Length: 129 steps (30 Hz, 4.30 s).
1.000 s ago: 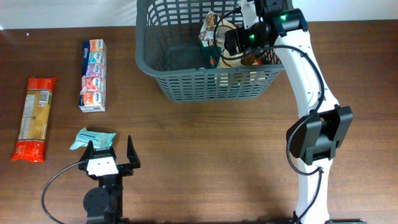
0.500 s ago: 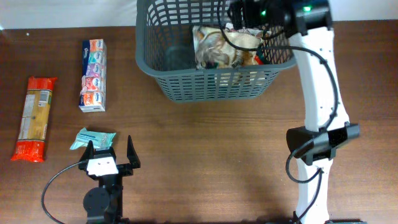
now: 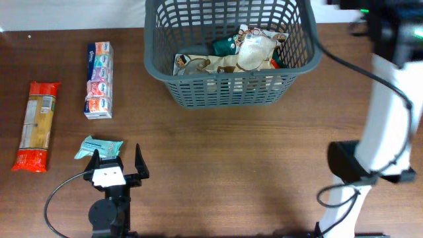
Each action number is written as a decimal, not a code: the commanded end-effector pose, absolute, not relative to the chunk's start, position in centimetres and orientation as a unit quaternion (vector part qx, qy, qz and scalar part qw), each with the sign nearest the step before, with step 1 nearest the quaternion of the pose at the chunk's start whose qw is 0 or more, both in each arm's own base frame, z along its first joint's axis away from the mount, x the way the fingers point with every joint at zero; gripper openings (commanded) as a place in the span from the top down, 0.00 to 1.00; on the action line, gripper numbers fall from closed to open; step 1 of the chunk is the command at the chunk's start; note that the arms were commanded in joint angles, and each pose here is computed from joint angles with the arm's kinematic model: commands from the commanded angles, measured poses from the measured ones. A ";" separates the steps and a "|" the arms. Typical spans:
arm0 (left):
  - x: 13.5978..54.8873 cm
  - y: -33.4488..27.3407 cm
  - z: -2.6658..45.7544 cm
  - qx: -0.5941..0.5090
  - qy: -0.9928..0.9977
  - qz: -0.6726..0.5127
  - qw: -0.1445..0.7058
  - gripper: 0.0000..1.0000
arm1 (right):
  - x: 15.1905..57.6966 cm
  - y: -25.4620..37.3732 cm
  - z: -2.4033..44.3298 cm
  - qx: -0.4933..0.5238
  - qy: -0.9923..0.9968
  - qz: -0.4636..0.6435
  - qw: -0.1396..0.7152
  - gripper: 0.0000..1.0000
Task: Pack container
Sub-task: 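Release the bag into the basket and withdraw the right gripper, then move the left gripper over the stack of Kleenex tissue packs, then lower the left gripper and grasp the Kleenex tissue stack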
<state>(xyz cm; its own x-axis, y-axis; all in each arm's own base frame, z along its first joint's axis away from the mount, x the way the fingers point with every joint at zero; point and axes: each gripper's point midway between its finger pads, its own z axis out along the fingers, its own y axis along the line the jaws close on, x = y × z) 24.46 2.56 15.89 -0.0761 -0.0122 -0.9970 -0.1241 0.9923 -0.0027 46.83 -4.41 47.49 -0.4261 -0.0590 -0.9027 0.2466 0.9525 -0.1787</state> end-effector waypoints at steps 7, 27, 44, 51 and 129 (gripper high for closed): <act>24.5 2.3 15.8 -0.045 0.732 0.033 0.679 0.01 | 39.3 -17.3 48.2 0.239 0.804 -0.257 0.480 0.01; 24.5 2.3 15.8 -0.045 0.732 0.033 0.679 0.01 | 40.4 -24.5 33.5 0.289 0.892 -0.200 0.285 0.01; 24.5 2.3 15.7 -0.046 0.732 0.033 0.679 0.01 | 40.4 -24.5 33.5 0.289 0.892 -0.200 0.285 0.01; 24.5 2.9 16.8 -0.058 0.717 0.045 0.694 0.01 | 40.4 -24.5 33.5 0.289 0.892 -0.200 0.285 0.01; 48.4 13.3 20.3 -0.077 0.914 0.077 0.392 0.01 | 40.4 -24.5 33.5 0.289 0.892 -0.200 0.285 0.01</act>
